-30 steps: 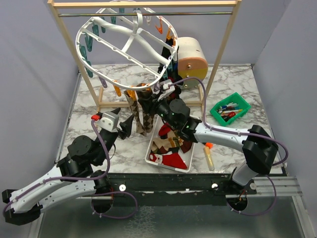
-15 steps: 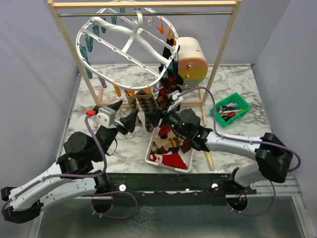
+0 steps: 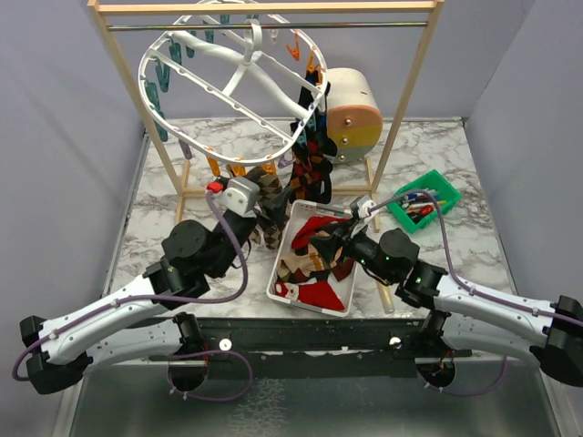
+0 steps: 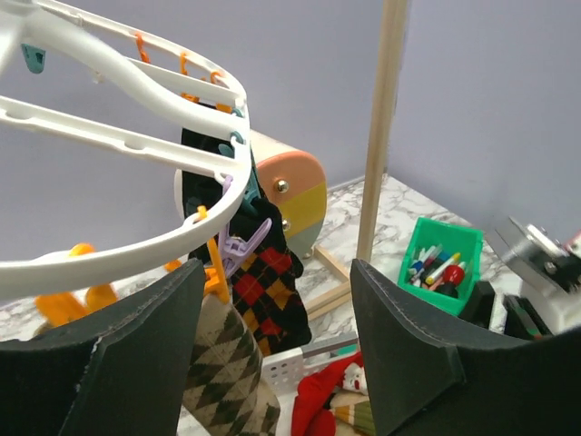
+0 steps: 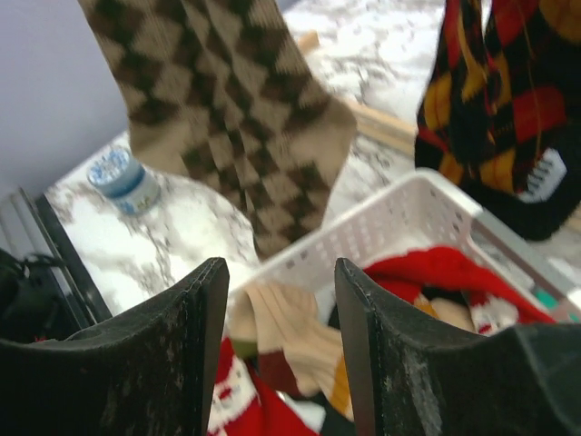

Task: Clip the socks to the hanger
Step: Adjust the hanger on the clothesline.

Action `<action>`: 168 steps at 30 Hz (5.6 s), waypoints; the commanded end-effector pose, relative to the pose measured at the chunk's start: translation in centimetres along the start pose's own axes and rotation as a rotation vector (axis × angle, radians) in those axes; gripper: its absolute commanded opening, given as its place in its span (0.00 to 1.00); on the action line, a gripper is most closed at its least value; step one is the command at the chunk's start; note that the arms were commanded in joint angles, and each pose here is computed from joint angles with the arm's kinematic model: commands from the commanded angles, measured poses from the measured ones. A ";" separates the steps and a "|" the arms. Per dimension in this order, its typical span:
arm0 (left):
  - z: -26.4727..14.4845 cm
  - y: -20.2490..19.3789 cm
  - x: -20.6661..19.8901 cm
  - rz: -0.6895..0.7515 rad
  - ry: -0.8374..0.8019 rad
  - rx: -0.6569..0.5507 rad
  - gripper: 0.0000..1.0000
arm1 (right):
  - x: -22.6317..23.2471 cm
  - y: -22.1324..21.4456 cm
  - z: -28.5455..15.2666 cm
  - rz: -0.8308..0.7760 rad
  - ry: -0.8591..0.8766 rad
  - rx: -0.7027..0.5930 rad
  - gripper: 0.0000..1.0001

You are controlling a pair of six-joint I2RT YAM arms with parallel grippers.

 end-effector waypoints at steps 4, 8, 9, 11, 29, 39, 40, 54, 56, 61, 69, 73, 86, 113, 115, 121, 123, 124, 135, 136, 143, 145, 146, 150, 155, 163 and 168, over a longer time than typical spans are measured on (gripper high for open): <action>3.4 0.5 -0.1 0.041 0.136 -0.024 0.67 | -1.8 -2.5 -3.0 -0.003 -0.075 0.081 0.56; 4.5 -0.1 0.0 0.073 0.209 -0.020 0.67 | -2.1 -2.8 -3.7 0.023 -0.091 0.081 0.56; 4.7 -0.2 0.3 0.084 0.237 -0.015 0.67 | -2.1 -2.8 -3.9 0.029 -0.097 0.082 0.56; 5.1 -0.5 0.9 0.098 0.295 -0.003 0.67 | -2.3 -2.8 -4.1 0.042 -0.115 0.084 0.56; 4.5 -0.7 7.1 0.044 0.558 -0.023 0.64 | -2.9 -2.2 -5.7 0.074 -0.159 0.039 0.56; 4.7 -0.8 6.1 0.049 0.446 -0.049 0.64 | -2.9 -2.0 -5.9 0.068 -0.165 0.031 0.56; 5.0 -0.9 5.9 0.056 0.427 -0.049 0.64 | -2.9 -1.9 -5.9 0.067 -0.166 0.032 0.56; 9.3 -2.5 2.2 0.083 0.206 -0.028 0.64 | -2.7 -0.8 -6.3 0.081 -0.171 0.020 0.56; 9.5 -2.5 1.9 0.083 0.193 -0.029 0.64 | -2.6 -0.5 -6.3 0.081 -0.171 0.018 0.56; 8.8 -1.7 1.9 0.087 0.167 -0.051 0.64 | -2.2 0.5 -6.1 0.084 -0.164 0.009 0.56; 0.5 -0.4 6.8 0.066 0.379 -0.057 0.67 | 1.2 7.3 -4.2 0.235 -0.072 -0.137 0.64; -3.2 -0.6 8.2 0.044 0.413 0.007 0.70 | 4.0 12.1 -1.4 0.361 -0.011 -0.193 0.67; -8.4 -2.1 10.5 0.103 0.488 0.112 0.82 | 6.0 16.9 8.5 0.884 0.242 -0.182 0.73; -8.9 -6.4 7.1 -0.092 0.297 0.257 0.99 | 1.6 16.5 14.6 1.032 0.149 -0.248 0.43; -8.6 -7.0 6.6 -0.130 0.281 0.263 0.99 | 0.5 16.7 14.5 1.036 0.134 -0.259 0.42; -8.0 -7.4 5.7 -0.207 0.259 0.246 0.99 | -1.8 17.4 14.3 1.032 0.108 -0.287 0.37; -7.9 -7.5 5.5 -0.218 0.250 0.242 0.99 | -2.4 17.6 14.2 1.023 0.094 -0.292 0.36; -7.8 -7.7 5.4 -0.218 0.241 0.245 0.99 | -2.8 17.7 14.2 1.017 0.086 -0.294 0.36; -6.9 -10.1 3.1 -0.266 0.130 0.314 0.99 | -5.4 19.2 11.5 0.925 0.037 -0.309 0.43; -6.7 -10.3 2.8 -0.272 0.118 0.318 0.99 | -5.2 19.2 11.0 0.906 0.042 -0.298 0.46; -6.2 -11.1 1.5 -0.268 0.026 0.344 0.98 | -2.7 18.7 7.4 0.865 0.133 -0.227 0.65; -6.3 -11.0 1.5 -0.251 0.010 0.341 0.98 | -1.5 18.8 6.4 0.856 0.156 -0.211 0.68; -6.4 -10.9 1.5 -0.241 0.003 0.338 0.98 | -0.9 18.8 5.9 0.853 0.165 -0.209 0.69; -6.3 -10.4 1.5 -0.204 -0.025 0.315 0.98 | 1.7 18.7 5.0 0.873 0.208 -0.173 0.70; -5.3 -10.0 1.3 -0.143 -0.059 0.284 0.98 | 4.7 17.0 6.6 0.967 0.249 -0.057 0.70; -4.8 -9.7 1.5 -0.107 -0.049 0.287 0.96 | 5.8 16.3 10.0 1.065 0.269 -0.032 0.70; -5.9 -9.6 2.1 -0.108 -0.028 0.289 0.96 | 5.5 16.3 12.1 1.086 0.256 -0.053 0.69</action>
Point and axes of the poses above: each gripper's point midway between its finger pads, its own z axis out along the fingers, its own x axis along the line the jaws close on, y = z × x, the point moved 6 cm from there along -z, back along the fingers, and after that the axes turned 5 degrees about z, right-handed, at the moved point
